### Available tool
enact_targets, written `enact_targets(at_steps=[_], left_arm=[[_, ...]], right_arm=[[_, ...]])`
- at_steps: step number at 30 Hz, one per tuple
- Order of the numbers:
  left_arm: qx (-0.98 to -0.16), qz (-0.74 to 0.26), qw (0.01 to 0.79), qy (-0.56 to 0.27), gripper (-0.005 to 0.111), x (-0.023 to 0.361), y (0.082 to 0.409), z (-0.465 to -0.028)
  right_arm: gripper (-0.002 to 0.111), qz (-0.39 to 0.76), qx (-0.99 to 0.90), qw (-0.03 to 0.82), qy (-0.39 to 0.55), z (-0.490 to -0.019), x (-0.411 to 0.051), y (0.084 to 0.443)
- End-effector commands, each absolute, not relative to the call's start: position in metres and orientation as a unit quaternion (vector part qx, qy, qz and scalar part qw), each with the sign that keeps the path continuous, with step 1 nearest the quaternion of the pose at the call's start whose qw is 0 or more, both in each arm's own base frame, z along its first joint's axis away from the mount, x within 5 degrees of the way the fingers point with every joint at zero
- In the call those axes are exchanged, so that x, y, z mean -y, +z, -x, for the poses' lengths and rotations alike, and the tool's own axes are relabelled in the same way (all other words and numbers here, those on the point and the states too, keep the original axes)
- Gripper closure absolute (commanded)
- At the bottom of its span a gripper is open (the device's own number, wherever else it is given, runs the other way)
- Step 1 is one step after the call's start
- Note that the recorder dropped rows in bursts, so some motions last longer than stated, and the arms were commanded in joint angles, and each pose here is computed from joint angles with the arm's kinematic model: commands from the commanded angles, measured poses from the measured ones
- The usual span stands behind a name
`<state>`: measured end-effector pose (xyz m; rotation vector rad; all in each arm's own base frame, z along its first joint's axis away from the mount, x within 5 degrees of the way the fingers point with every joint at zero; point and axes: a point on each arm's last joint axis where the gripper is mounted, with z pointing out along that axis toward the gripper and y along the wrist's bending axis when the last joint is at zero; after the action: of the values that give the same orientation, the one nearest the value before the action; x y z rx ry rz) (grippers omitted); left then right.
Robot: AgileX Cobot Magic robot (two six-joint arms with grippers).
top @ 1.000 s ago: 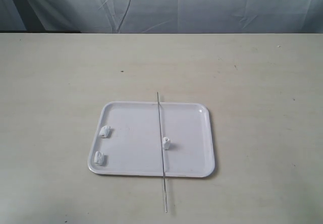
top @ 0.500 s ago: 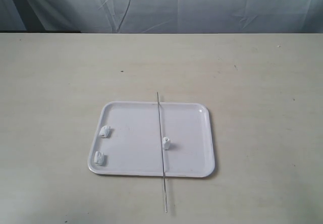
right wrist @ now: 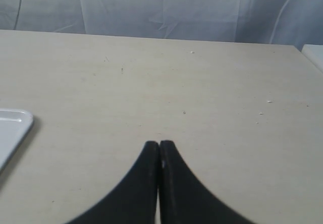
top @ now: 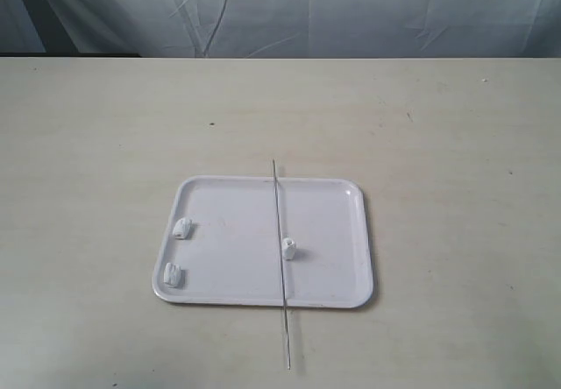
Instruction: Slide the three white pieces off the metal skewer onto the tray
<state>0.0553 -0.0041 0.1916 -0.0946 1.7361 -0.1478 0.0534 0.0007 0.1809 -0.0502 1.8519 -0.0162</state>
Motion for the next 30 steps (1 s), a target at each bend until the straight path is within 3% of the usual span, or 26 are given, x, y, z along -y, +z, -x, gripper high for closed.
enact_targets(at_steps=[1, 30], left_arm=[[-0.758, 0.047, 0.647, -0.074, 0.107, 0.0044, 0.1914, -0.0553], [-0.760, 0.004, 0.650, -0.015, 0.107, 0.0012, 0.1912, -0.0554]], right_arm=[[0.109, 0.025, -0.797, 0.604, -0.010, -0.0531, -0.0007, 0.1806], [0.109, 0.025, -0.797, 0.604, -0.011, -0.0531, -0.0005, 0.1806]])
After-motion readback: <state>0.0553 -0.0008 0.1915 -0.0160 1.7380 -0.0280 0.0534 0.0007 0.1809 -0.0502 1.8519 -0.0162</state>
